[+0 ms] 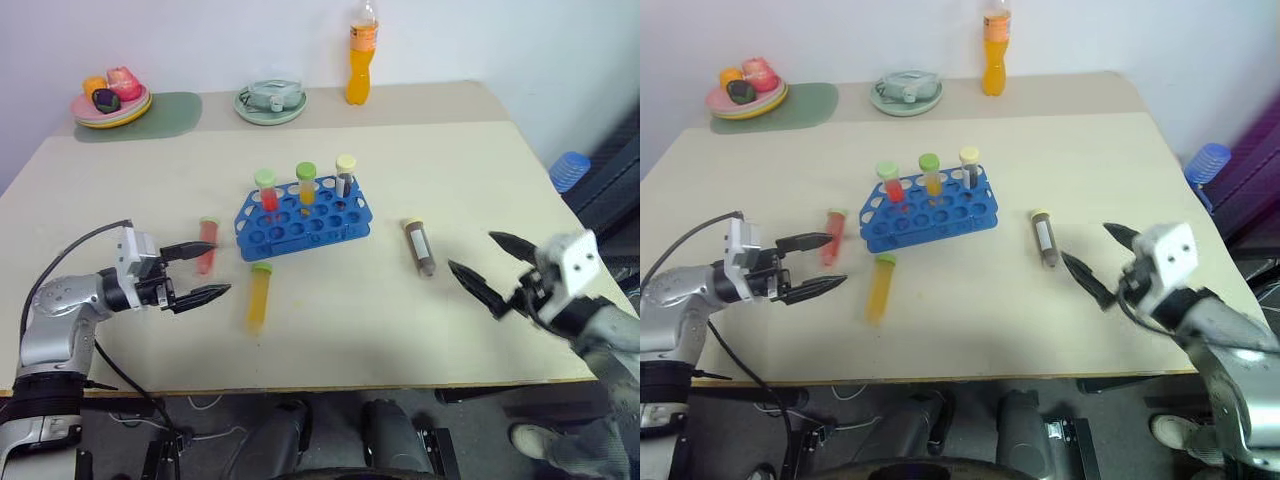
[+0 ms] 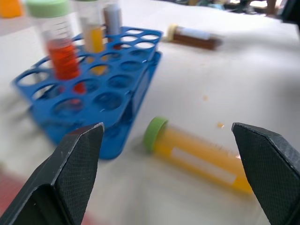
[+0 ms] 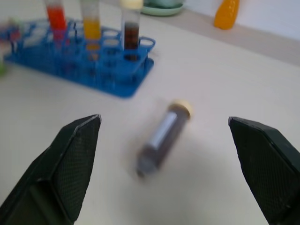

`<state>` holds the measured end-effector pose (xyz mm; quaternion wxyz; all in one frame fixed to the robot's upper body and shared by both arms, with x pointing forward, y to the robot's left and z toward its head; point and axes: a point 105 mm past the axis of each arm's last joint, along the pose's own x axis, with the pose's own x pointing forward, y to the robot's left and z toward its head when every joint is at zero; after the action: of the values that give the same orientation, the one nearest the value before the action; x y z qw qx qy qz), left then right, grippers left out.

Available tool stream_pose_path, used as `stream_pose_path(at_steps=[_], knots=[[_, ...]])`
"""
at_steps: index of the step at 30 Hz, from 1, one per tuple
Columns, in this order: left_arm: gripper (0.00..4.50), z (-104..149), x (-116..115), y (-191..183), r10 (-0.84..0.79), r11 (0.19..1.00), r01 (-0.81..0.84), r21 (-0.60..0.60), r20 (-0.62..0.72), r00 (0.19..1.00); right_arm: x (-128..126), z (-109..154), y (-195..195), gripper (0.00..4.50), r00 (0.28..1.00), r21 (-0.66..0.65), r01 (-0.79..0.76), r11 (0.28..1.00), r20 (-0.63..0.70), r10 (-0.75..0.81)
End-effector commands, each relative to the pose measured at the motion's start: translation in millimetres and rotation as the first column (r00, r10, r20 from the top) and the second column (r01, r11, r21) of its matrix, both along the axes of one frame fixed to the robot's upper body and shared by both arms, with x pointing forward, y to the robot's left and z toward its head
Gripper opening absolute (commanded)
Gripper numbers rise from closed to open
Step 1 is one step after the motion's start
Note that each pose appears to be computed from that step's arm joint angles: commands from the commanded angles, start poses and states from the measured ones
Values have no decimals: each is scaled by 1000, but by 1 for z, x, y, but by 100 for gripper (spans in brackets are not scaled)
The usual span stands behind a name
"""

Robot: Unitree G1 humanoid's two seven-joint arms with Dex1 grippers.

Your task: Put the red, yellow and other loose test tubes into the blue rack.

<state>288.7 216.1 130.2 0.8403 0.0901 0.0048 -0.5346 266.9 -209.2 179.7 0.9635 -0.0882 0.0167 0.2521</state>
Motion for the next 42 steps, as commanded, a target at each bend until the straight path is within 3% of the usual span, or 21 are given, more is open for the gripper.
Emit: stream_pose_path(at_steps=[1,5,8,12,16,25,34,37,42], knots=[[448,7,-1,-11,-51,999,51,18,52,997,19,12,11,450,987,0,45,999,-151,-45],[448,10,-1,-20,-102,995,101,27,73,992,43,17,17,450,939,2,66,998,-340,-61],[448,16,-1,-31,-159,987,156,35,80,984,60,6,9,450,855,-55,147,988,-494,-155],[448,26,-1,-47,-248,969,245,44,95,964,70,-4,12,450,787,-97,134,986,-594,-165],[448,35,-1,-61,-310,950,303,71,131,942,83,-10,14,450,752,-116,143,983,-633,-184],[448,29,-7,-71,-373,927,364,96,101,922,111,-16,32,450,698,-82,163,983,-695,-173],[448,25,-10,-78,-390,920,384,81,80,917,136,-51,32,450,628,-215,207,955,-719,-298],[450,24,-12,-79,-393,918,388,77,77,916,140,-63,32,358,630,-281,184,942,-702,-333],[450,21,-13,-78,-382,923,377,78,70,921,138,-75,36,120,645,-359,113,926,-682,-343]])
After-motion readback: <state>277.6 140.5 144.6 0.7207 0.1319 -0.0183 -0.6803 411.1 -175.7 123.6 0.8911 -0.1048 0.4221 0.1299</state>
